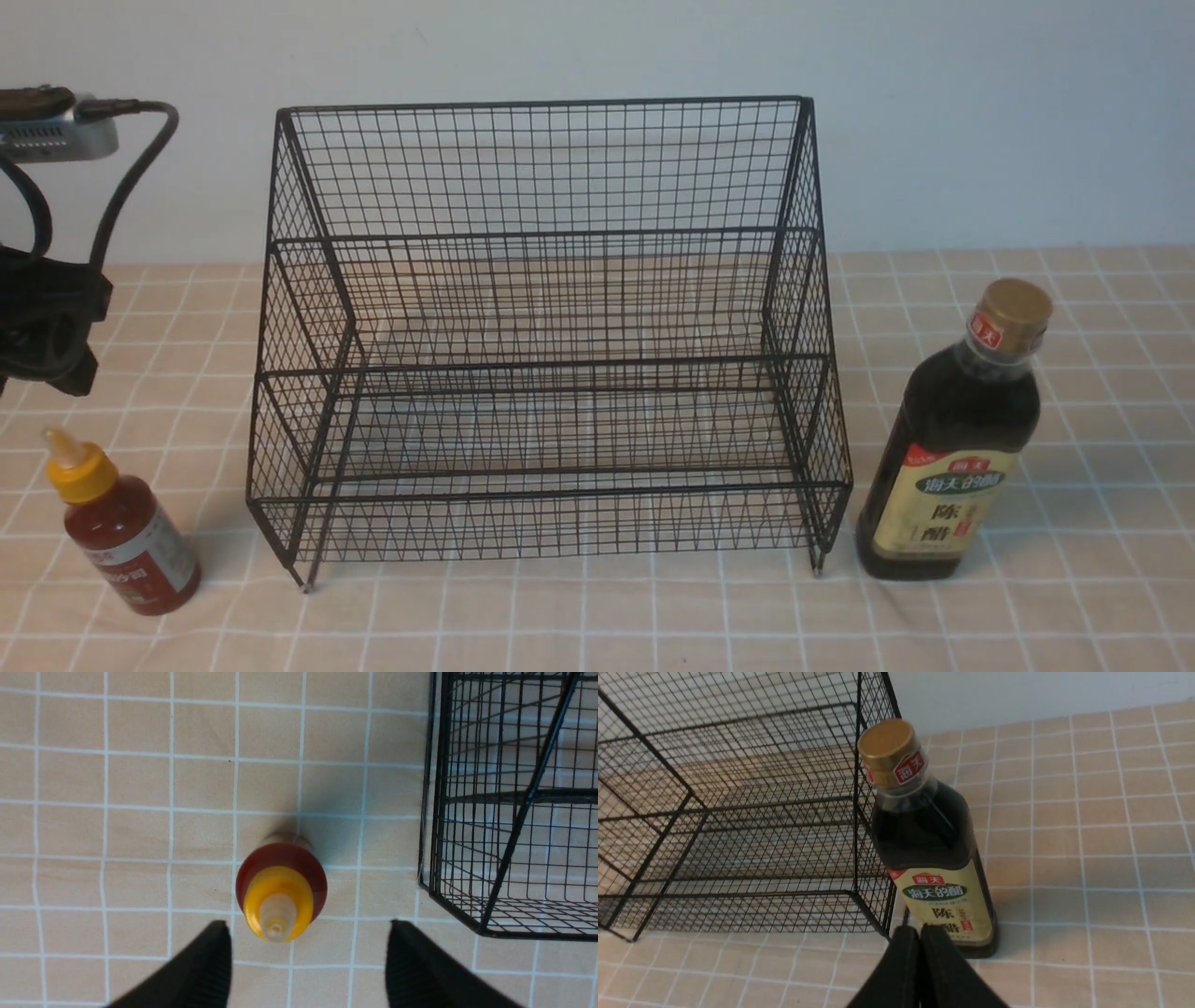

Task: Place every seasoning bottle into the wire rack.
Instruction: Use the left arm to grab the condiment bottle closest to it

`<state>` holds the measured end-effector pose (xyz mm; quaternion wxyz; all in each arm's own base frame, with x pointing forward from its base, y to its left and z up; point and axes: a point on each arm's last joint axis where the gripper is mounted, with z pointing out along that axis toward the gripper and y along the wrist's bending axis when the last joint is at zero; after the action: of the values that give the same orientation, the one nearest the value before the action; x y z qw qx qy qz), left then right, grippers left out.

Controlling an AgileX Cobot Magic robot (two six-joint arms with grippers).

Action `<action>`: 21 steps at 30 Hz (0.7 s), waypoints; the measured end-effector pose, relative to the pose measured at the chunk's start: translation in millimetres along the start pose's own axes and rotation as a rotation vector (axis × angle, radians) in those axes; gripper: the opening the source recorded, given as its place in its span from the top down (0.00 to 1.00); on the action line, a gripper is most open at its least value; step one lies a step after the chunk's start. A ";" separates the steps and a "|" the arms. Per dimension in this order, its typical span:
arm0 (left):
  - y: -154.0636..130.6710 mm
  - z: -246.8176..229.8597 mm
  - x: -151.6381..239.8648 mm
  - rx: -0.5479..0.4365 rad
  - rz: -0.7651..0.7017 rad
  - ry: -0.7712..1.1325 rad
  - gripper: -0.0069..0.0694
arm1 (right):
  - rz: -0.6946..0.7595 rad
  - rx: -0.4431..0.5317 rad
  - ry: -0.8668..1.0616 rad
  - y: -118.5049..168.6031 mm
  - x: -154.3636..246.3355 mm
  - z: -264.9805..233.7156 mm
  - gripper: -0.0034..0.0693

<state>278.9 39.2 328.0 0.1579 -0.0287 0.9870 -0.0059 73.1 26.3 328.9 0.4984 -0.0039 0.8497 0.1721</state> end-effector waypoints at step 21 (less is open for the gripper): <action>7.2 87.0 -14.3 0.010 -0.010 0.276 0.34 | -0.014 -0.027 -0.003 2.4 -1.1 1.4 0.97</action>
<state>319.2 46.9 249.7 0.0205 -0.0318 0.9992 -0.0154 74.3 28.8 329.9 0.5010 -0.0163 0.8464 0.1800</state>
